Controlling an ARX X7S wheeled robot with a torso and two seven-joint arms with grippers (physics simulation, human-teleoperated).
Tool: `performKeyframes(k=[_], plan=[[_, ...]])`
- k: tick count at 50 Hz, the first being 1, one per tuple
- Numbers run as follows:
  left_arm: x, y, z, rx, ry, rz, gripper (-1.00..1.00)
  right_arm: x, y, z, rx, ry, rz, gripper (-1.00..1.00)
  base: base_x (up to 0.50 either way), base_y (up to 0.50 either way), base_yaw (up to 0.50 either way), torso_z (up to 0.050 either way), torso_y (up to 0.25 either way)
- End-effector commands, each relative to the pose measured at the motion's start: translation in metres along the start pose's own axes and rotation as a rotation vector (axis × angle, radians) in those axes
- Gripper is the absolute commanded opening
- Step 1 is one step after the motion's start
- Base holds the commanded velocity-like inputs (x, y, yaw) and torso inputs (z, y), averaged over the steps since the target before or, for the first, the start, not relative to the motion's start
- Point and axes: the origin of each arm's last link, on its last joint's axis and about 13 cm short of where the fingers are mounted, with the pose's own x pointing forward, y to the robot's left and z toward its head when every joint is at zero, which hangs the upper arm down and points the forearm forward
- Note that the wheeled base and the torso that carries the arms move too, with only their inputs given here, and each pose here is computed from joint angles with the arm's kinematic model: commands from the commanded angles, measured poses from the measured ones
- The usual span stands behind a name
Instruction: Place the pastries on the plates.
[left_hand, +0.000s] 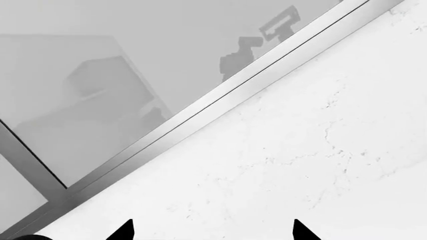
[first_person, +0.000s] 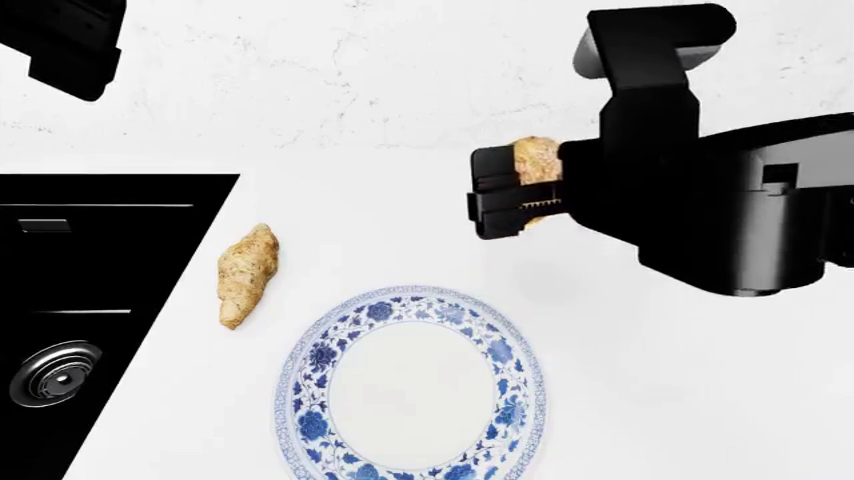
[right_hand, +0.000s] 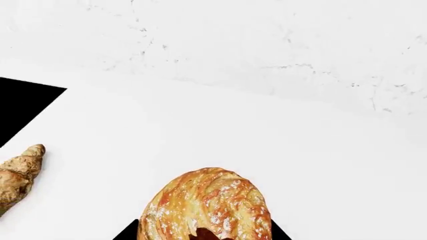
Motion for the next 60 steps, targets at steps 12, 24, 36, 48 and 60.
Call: performKeyframes(k=[12,24,36,48,60], plan=[[-0.001,-0.001,0.001,0.002,0.000,-0.001,1.00,-0.053,0.018,0.004,-0.207,-0.055,0.142,-1.00,0.00,0.00,0.00,0.000,0.000],[-0.002,-0.001,0.001,0.003,0.002,-0.001,1.00,-0.067,0.028,0.001,-0.271,-0.052,0.210,-1.00,0.00,0.00,0.00,0.000,0.000],[-0.001,0.000,-0.001,0.004,0.005,0.001,1.00,-0.069,0.036,-0.003,-0.289,-0.040,0.268,-1.00,0.00,0.00,0.00,0.000,0.000],[0.000,-0.001,-0.001,0.007,0.005,-0.006,1.00,-0.065,0.048,-0.012,-0.330,-0.016,0.334,-1.00,0.00,0.00,0.00,0.000,0.000],[-0.001,-0.001,-0.003,0.008,0.010,-0.005,1.00,-0.059,0.055,-0.017,-0.343,0.006,0.380,-1.00,0.00,0.00,0.00,0.000,0.000]])
